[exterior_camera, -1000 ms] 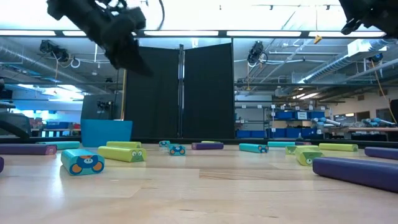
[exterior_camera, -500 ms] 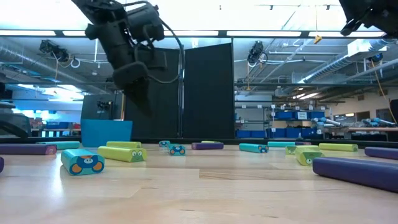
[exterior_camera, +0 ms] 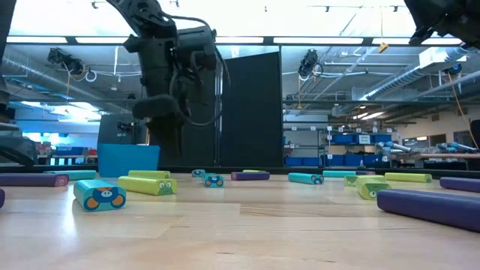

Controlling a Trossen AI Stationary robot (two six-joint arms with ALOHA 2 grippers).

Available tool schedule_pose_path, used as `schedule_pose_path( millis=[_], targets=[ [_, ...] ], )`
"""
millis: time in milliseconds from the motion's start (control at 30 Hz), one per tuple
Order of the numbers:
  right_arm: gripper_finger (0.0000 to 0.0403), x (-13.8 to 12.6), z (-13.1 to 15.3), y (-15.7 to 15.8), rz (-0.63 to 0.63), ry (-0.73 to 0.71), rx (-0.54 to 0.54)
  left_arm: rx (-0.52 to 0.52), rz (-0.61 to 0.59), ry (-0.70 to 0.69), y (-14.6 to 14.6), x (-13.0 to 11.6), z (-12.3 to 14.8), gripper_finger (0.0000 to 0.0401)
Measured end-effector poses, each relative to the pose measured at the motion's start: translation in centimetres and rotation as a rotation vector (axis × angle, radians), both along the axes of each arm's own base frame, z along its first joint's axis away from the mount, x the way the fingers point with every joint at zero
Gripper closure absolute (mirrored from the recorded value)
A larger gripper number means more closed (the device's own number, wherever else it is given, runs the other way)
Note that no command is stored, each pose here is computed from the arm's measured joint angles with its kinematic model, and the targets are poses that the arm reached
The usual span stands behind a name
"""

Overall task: Sort blocks
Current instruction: Put the green block into the yellow bin

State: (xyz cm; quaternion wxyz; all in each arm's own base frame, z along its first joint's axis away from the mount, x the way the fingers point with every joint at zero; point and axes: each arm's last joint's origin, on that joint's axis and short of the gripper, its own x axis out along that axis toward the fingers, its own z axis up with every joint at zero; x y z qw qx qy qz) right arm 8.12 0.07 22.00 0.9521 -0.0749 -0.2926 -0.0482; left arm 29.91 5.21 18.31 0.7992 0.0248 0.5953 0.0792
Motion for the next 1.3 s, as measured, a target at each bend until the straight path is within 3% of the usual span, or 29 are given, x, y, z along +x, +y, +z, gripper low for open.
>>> schedule_pose_path(
  millis=[133,333,633,867,1300],
  targets=[
    [0.0309,0.0,-0.1,0.0,0.004,0.009,0.006,-0.103,-0.109,-0.022,-2.2,0.6,0.7,0.0213],
    [0.0309,0.2,-0.3,0.0,0.003,0.040,0.011,-0.083,-0.325,0.010,-8.5,0.5,0.9,0.0213],
    [0.0309,0.2,-0.3,0.0,-0.009,0.038,0.002,-0.049,-0.399,-0.113,-14.0,0.9,0.7,0.0213],
    [0.0309,0.2,-0.3,0.0,0.002,0.041,0.018,-0.034,-0.405,-0.036,-15.1,1.4,-2.2,0.0212],
    [0.0309,0.2,-0.4,0.0,0.018,0.044,0.038,-0.055,-0.405,0.022,-15.3,1.8,-3.9,0.0212]
  ],
)
